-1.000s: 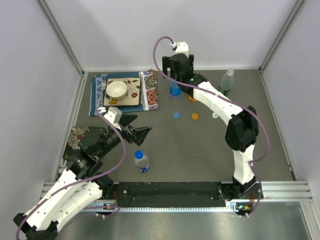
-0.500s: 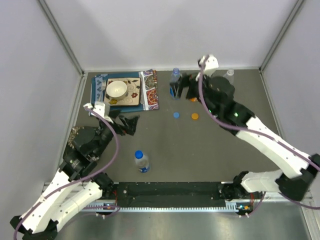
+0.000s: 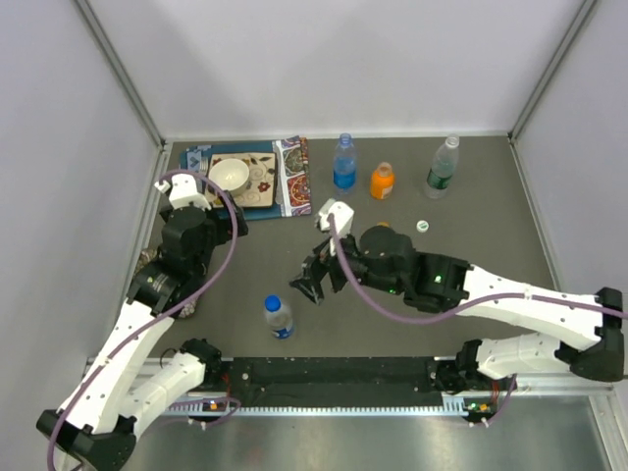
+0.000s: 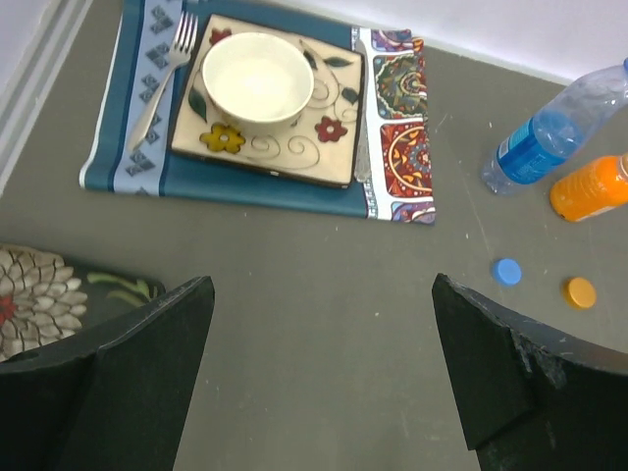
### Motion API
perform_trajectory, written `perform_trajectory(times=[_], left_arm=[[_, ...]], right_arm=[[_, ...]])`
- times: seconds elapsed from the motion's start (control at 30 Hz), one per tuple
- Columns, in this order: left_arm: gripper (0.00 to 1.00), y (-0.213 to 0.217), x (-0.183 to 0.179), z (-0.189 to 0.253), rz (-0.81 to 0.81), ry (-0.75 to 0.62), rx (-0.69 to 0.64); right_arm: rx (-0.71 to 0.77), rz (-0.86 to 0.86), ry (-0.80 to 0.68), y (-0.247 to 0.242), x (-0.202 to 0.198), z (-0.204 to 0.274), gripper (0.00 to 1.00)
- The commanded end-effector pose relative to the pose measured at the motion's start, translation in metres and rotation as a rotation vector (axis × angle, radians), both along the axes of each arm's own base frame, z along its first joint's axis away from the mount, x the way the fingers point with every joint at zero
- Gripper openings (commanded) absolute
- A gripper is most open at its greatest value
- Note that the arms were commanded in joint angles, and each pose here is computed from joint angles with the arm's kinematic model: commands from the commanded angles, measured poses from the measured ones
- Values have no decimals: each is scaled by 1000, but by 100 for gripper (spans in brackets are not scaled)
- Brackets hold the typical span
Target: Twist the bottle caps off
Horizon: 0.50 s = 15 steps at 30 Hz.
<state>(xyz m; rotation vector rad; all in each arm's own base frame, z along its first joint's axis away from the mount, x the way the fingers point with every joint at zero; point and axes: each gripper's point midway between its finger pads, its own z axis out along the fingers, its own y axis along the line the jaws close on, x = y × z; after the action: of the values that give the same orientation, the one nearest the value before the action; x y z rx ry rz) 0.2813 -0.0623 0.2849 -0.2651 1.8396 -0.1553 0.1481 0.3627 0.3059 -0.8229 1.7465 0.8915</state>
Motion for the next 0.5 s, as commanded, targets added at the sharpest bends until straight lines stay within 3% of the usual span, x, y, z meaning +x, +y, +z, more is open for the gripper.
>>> perform_trajectory(times=[0.0, 0.27, 0.47], left_arm=[[99, 0, -8, 2, 14, 22, -89], [99, 2, -16, -6, -3, 27, -86], [99, 0, -20, -13, -19, 34, -86]], right_arm=[[2, 80, -27, 27, -22, 5, 91], [-10, 165, -23, 69, -45, -2, 91], [-33, 134, -29, 79, -39, -10, 89]])
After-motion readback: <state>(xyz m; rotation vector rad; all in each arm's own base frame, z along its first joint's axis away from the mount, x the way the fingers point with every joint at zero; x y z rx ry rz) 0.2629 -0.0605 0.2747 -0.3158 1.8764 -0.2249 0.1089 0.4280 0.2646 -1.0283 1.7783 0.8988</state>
